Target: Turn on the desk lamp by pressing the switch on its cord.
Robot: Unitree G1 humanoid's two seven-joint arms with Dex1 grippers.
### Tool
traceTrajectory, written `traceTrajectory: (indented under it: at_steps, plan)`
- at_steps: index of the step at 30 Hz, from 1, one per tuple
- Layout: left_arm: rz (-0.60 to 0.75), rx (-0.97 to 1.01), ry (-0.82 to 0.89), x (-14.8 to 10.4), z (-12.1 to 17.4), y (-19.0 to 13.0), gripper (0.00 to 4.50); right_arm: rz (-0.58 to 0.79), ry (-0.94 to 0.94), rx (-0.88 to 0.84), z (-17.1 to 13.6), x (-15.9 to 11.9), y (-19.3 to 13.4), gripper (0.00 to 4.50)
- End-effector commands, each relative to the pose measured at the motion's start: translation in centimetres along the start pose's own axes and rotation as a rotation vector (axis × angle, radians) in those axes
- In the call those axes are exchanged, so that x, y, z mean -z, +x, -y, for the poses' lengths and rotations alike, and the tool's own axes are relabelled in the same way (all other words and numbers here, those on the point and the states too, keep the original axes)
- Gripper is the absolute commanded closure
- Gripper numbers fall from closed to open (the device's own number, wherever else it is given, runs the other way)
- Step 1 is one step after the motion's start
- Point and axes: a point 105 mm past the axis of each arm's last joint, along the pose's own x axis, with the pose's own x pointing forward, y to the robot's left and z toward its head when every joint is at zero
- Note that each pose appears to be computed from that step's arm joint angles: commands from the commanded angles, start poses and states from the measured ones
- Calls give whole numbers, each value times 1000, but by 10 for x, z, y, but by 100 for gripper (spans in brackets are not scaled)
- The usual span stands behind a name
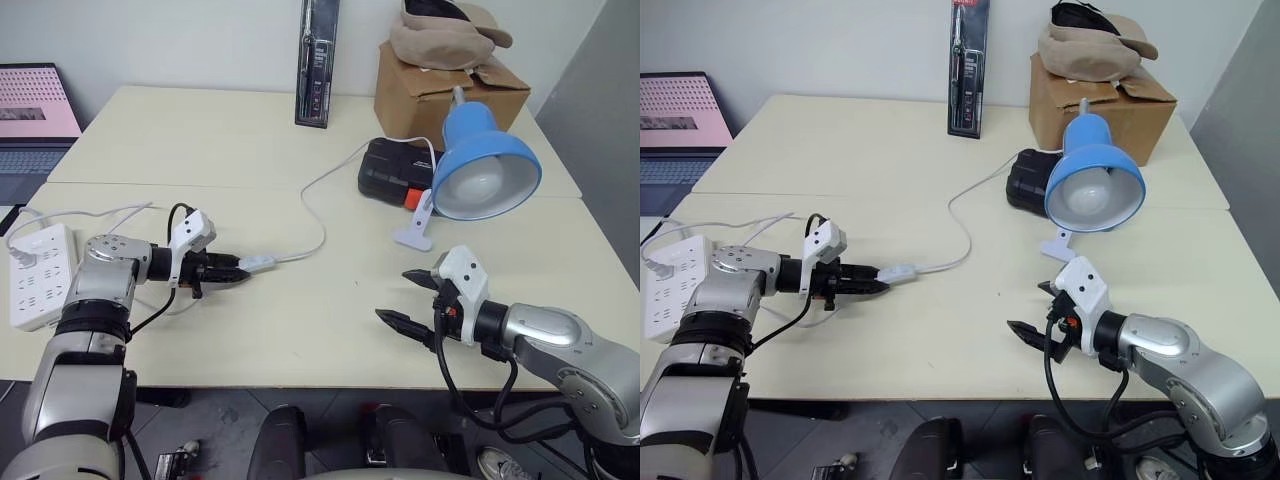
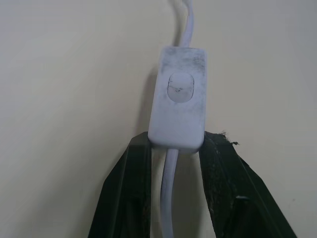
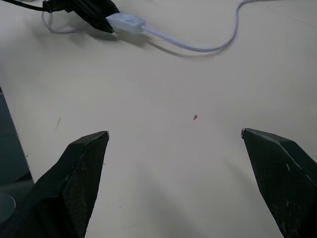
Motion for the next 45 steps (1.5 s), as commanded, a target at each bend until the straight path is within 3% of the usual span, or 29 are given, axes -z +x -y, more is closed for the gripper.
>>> traceTrajectory:
  at_steps: [1, 4, 9, 18, 30, 45]
  plan:
    - [98, -36, 108, -44, 10, 6, 346, 93, 85, 14, 1, -8, -3, 0]
    - [127, -48, 142, -69, 24, 20, 346, 168, 282, 15, -2, -5, 1, 0]
    - [141, -65, 123, -89, 44, 39, 346, 232, 573, 46, -7, -3, 23, 0]
    - [116, -116, 60, -94, 52, 60, 346, 424, 972, 5, 5, -41, 66, 0]
    - [117, -128, 30, -95, 52, 67, 346, 437, 1113, -76, 6, -60, 97, 0]
    - [119, -121, 34, -95, 53, 68, 346, 400, 1168, -103, 0, -57, 113, 0]
